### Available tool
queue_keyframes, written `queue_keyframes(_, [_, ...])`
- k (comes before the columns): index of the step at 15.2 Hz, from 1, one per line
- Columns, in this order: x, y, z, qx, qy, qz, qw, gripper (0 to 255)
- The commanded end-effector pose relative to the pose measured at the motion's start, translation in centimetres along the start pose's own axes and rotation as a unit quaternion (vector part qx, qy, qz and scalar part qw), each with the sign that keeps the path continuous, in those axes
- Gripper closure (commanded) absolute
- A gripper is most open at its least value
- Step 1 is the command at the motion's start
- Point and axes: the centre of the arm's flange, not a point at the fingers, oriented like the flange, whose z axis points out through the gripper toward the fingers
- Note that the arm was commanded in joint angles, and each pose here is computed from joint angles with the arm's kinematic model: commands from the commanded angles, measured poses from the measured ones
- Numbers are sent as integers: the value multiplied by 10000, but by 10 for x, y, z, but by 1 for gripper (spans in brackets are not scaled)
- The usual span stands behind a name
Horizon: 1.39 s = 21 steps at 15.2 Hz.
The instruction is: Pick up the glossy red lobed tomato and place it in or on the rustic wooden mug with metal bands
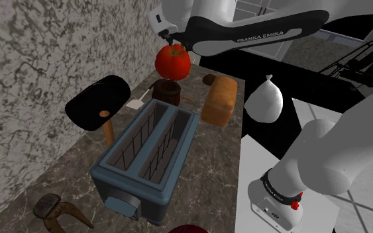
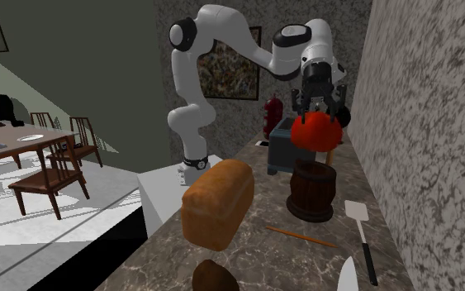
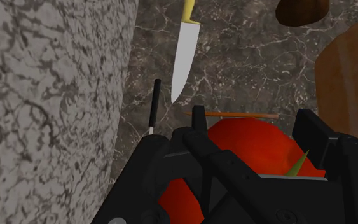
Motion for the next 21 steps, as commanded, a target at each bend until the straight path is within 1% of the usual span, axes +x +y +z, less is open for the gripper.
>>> queue_keyframes(1, [8, -1, 8, -4, 0, 3, 10000, 255])
queue_keyframes(10, [39, -6, 42, -4, 0, 3, 10000, 255])
queue_keyframes(18, [39, -6, 42, -4, 0, 3, 10000, 255])
queue_keyframes(19, [40, -6, 43, -4, 0, 3, 10000, 0])
queue_keyframes(21, [41, -6, 42, -4, -1, 2, 10000, 0])
